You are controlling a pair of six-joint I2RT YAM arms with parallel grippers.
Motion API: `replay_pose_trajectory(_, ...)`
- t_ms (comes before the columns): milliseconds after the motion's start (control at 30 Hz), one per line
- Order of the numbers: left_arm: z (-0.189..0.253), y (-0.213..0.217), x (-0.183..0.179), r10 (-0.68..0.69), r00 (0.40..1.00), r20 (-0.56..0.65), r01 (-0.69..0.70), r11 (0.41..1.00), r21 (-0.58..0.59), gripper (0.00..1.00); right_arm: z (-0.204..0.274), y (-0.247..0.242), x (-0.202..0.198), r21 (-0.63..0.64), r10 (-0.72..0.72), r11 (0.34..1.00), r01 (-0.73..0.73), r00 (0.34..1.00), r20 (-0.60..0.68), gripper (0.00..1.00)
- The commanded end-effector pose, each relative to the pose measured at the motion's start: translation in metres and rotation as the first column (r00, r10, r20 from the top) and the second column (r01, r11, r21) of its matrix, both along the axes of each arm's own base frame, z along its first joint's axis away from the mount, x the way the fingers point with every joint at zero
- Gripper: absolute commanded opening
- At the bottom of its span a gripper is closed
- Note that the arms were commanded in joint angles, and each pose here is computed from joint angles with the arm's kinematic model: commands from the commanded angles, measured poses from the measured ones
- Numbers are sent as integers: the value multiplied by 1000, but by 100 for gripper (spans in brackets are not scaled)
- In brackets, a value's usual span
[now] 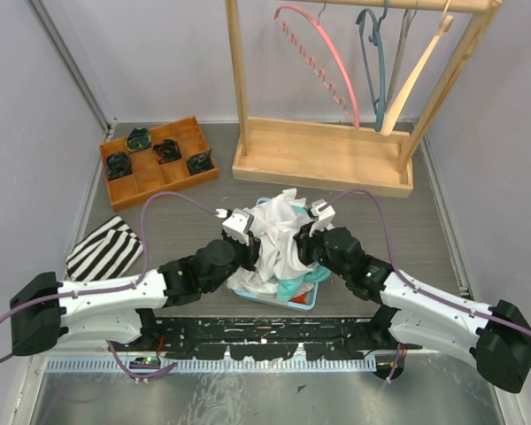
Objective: Remove the t-shirt from the hanger
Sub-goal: Place the T-shirt in the bin.
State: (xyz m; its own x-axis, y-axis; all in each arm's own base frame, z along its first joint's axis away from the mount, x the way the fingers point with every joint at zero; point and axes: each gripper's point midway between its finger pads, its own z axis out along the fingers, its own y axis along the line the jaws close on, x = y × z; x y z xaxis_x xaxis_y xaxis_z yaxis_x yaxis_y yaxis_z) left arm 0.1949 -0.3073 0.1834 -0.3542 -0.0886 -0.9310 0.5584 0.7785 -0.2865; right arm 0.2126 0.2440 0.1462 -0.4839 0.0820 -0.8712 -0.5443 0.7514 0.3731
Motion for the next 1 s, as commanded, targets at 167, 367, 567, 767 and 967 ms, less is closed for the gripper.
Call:
replay_pose_trajectory(167,-48,-4,14,97,994,-57,-89,987,130,0,-31,0,10,-80,-96,993,91,994,-57,6)
replay_pose_trajectory(367,-43,-4,11,85,994,-73,-72,983,170,0,-27,-2,8,-76,-101,992,97,993,-53,26)
replay_pose_trajectory(567,-7,8,-2,33,997,-69,-24,992,125,52,2,-22,11,-51,-170,984,170,985,17,42)
replay_pose_trajectory(767,8,26,-10,20,997,-75,-6,985,172,73,26,-36,3,-57,-174,983,176,984,40,48)
replay_pose_trajectory(967,30,40,-27,-50,996,-71,59,989,133,74,44,-46,-7,-47,-161,985,164,985,61,50)
